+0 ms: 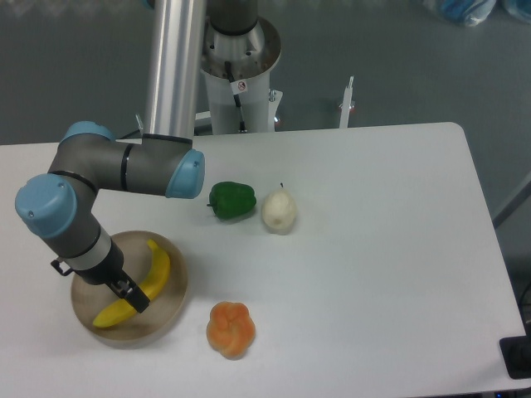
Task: Place bananas on a plate
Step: 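Lift the open gripper up and away from the plate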
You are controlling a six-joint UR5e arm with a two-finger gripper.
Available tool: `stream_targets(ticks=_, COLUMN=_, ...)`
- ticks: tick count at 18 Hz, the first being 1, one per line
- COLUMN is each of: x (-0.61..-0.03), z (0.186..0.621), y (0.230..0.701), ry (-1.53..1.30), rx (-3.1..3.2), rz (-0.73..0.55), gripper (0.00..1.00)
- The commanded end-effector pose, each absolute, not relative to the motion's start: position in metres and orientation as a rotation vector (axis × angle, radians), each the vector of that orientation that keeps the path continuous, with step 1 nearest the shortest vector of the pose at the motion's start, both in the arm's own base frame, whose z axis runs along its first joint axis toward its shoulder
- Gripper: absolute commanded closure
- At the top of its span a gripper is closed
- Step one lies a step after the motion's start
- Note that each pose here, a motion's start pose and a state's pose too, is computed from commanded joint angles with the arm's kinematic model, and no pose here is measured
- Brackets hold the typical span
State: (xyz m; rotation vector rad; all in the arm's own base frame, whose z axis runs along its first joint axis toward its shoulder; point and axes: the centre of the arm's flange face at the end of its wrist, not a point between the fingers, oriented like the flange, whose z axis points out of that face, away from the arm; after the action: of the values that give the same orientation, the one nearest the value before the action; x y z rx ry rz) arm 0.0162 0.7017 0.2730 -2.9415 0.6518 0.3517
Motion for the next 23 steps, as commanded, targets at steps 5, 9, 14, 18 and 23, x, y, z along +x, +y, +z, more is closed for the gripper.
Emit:
stream_targets(ticks=5, x=-0.06, z=0.328, y=0.694, ry=0.453, rx=-2.904, rz=0.381, gripper=0.0)
stream_targets(ticks=9, x=-0.1, z=0.346, y=0.684, ry=0.364, rx=-2.895, rz=0.405, gripper=0.0)
stream_targets(ticks=14, x=-0.15, z=0.353, y=0.669, ry=0.33, rx=-2.914, rz=0.453, gripper=0.0)
stream_targets(ticks=18, x=-0.183, z=0.366, y=0.643, ry=0.653, rx=-2.911, rz=0.509, gripper=0.0)
stream_targets(ticks=23, x=-0.206, z=0.367, y=0.615, ry=0.748, rx=-2.934, rz=0.556, gripper=0.0)
